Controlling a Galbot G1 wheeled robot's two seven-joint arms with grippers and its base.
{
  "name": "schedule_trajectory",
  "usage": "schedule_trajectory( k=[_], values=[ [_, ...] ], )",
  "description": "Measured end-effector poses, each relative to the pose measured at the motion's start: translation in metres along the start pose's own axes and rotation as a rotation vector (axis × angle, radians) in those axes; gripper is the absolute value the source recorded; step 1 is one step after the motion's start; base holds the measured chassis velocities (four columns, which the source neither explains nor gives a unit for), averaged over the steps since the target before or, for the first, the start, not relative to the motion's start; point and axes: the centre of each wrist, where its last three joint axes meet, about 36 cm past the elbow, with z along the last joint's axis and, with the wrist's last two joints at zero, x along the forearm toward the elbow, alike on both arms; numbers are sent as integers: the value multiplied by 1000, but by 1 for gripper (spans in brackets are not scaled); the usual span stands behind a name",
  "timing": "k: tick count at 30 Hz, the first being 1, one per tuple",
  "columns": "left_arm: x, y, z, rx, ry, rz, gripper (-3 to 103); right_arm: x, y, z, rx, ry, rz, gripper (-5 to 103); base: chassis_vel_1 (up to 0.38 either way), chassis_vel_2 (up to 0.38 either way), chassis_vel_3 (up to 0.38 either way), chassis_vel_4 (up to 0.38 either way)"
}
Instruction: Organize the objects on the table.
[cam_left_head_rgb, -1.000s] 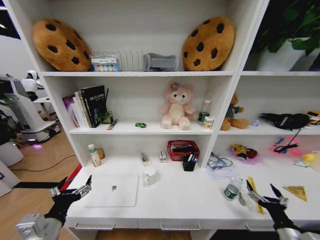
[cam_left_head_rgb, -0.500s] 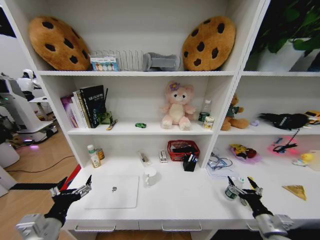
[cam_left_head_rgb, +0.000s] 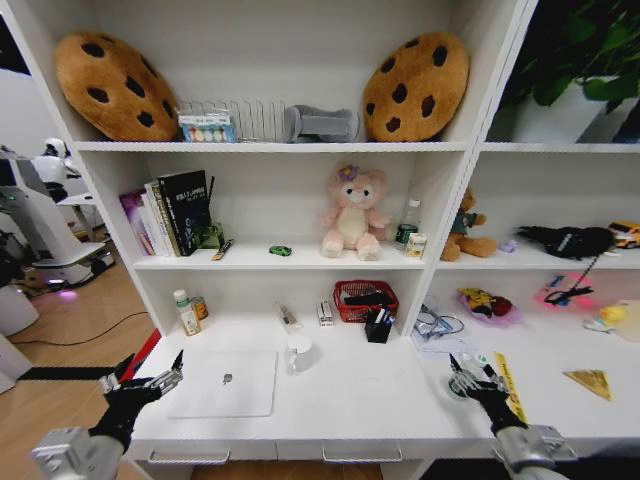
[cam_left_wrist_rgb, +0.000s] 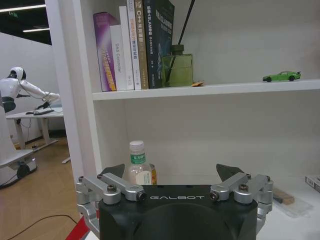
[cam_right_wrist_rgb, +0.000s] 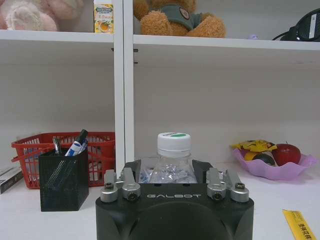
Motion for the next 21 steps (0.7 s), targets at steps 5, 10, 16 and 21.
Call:
schedule_trajectory(
  k=[5, 10, 16, 21],
  values=[
    [0, 0, 0, 0, 0, 0, 100, 2, -1, 0, -4, -1, -3, 42, 0, 0, 0, 0],
    [0, 0, 0, 0, 0, 0, 100, 3, 0, -2, -7, -5, -6, 30, 0, 0, 0, 0],
    [0, 0, 0, 0, 0, 0, 100, 44, 6, -10, -3, -16, -32, 26, 0, 0, 0, 0],
    [0, 0, 0, 0, 0, 0, 100, 106, 20, -22, 20, -24, -67, 26, 0, 0, 0, 0]
  ],
)
